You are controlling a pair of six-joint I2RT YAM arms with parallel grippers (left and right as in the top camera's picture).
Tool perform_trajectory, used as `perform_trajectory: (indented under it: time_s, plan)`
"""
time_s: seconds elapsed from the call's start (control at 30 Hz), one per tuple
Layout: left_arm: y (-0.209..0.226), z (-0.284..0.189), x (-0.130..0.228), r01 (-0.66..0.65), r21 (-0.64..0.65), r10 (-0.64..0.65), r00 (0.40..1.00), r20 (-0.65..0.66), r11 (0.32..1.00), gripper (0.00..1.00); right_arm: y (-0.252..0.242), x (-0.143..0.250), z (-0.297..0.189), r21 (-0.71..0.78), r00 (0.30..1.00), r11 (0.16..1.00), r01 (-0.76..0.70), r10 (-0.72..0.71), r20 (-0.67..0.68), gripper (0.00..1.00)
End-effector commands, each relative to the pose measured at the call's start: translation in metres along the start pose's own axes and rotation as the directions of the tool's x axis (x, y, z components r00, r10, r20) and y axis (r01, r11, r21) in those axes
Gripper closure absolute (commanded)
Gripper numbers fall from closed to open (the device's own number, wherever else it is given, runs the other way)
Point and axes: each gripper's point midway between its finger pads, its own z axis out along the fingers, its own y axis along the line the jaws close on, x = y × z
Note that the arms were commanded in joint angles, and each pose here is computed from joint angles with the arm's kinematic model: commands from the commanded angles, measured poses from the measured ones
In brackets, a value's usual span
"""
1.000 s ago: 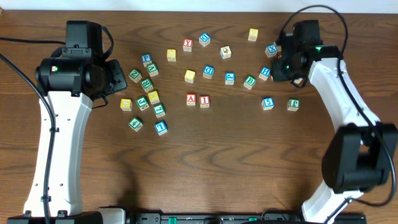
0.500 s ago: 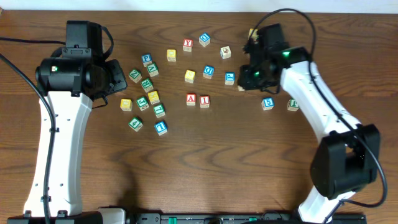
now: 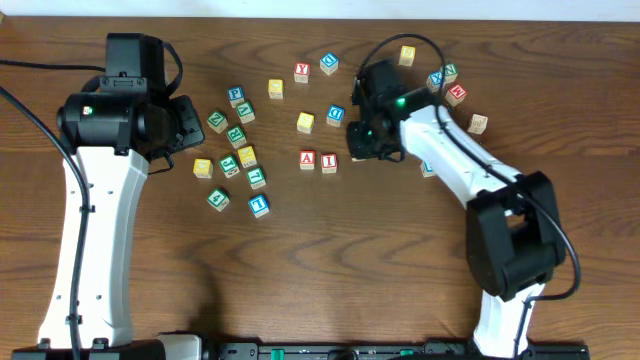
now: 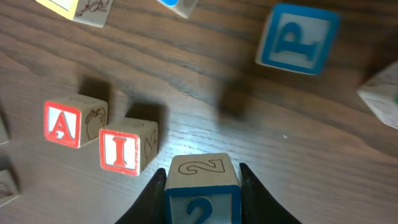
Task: Spell out AI2
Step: 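Close the right gripper on the blue 2 block and lift it, then carry the 2 block left toward the A and I blocks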
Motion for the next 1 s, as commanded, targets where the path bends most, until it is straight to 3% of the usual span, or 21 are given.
perform_trajectory:
  time_s: [0.0, 0.27, 0.97]
  plan:
    - [0.003, -0.002, -0.005, -0.004, -0.011, 0.004, 1.000, 0.013, 1.000, 0.59, 0.001, 0.002, 0.012, 0.052, 1.000, 0.999, 0.006, -0.006, -0.001, 0.86]
    - [0.003, -0.002, -0.005, -0.004, -0.011, 0.004, 1.000, 0.013, 1.000, 0.59, -0.003, 0.005, 0.023, 0.149, 0.999, 0.988, -0.041, 0.039, 0.014, 0.85]
    - [0.003, -0.002, -0.005, -0.004, -0.011, 0.004, 1.000, 0.013, 1.000, 0.59, -0.011, 0.001, 0.041, 0.223, 0.982, 0.957, -0.184, 0.170, 0.082, 0.88]
